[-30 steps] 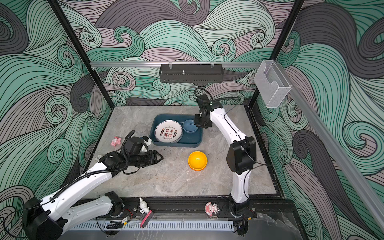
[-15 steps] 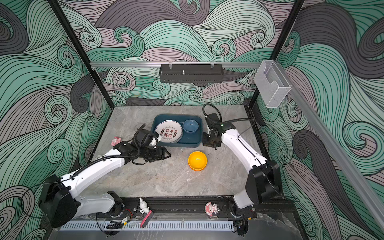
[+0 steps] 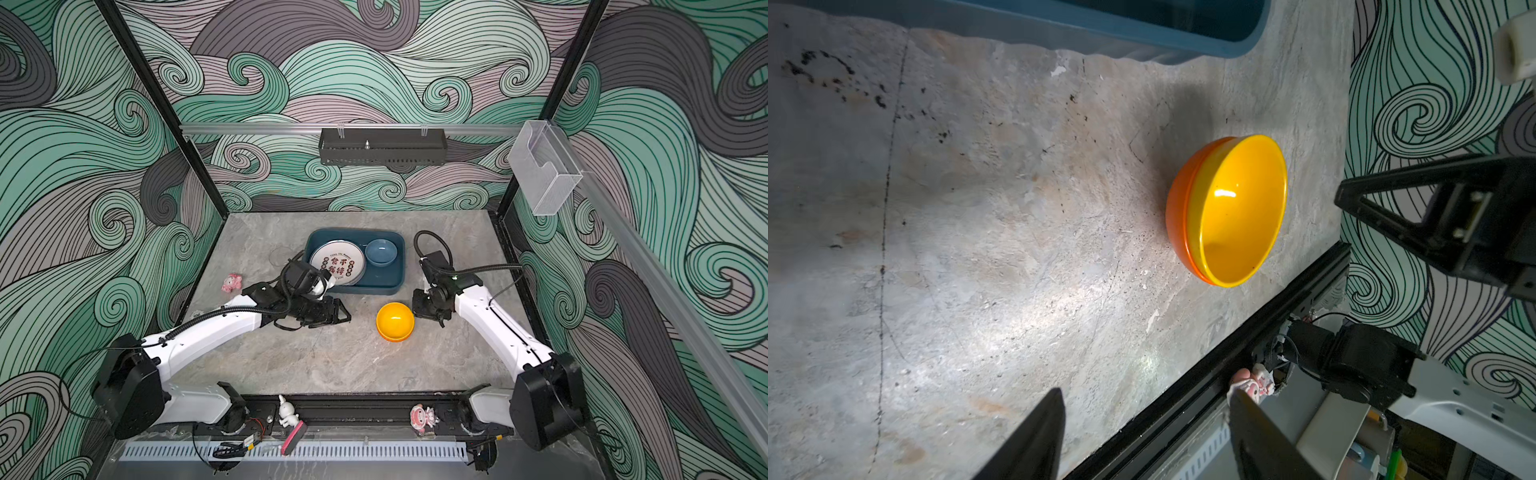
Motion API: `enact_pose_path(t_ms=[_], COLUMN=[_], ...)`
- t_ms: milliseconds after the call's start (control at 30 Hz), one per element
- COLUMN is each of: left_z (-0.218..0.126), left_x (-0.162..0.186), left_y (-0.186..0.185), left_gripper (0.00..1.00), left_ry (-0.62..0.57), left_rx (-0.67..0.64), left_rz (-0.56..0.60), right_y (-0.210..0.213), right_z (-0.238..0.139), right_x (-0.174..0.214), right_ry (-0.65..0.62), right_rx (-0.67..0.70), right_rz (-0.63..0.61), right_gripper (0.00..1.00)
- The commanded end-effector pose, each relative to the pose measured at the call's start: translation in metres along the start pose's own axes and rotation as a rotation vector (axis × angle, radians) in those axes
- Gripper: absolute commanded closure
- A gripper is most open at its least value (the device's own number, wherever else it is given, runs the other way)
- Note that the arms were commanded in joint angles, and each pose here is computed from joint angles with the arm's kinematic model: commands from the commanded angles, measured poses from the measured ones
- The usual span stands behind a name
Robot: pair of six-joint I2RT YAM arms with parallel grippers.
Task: Place the mixed dishes into the plastic bin
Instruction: 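Move the right gripper back to the yellow bowl rim and pinch it, then lift the yellow bowl out of the orange bowl and carry it to the bin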
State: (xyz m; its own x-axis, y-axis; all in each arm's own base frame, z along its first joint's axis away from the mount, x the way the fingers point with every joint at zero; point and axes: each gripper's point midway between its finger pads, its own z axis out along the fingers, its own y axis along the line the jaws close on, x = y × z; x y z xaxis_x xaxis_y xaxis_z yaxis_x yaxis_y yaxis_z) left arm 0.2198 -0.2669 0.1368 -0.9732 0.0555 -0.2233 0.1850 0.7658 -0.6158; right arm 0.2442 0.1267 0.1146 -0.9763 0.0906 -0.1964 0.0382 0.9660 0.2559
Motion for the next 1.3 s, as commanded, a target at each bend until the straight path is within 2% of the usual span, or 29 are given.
enact_pose_path(t_ms=[0, 400, 700, 1267], left_z=[0.0, 0.002, 0.001, 0.002], left_x=[-0.003, 0.006, 0.008, 0.01], left_y=[-0.014, -0.006, -0.003, 0.0], left_gripper=[0.35, 0.35, 0.35, 0.35], left_ry=[-0.008, -0.007, -0.013, -0.013], left_rx=[0.026, 0.011, 0.006, -0.001], left_rz=[0.054, 0.038, 0.032, 0.023], right_y=[0.002, 0.007, 0.009, 0.002], right_z=[0.007, 0.03, 0.045, 0.041], right_x=[0.003, 0.009, 0.013, 0.012], right_ry=[0.016, 0.065, 0.093, 0.083], right_rx=[-0.015, -0.019, -0.008, 0.096], right_rz=[0.014, 0.021, 0.017, -0.051], right_gripper=[0.66, 0.68, 0.77, 0.89])
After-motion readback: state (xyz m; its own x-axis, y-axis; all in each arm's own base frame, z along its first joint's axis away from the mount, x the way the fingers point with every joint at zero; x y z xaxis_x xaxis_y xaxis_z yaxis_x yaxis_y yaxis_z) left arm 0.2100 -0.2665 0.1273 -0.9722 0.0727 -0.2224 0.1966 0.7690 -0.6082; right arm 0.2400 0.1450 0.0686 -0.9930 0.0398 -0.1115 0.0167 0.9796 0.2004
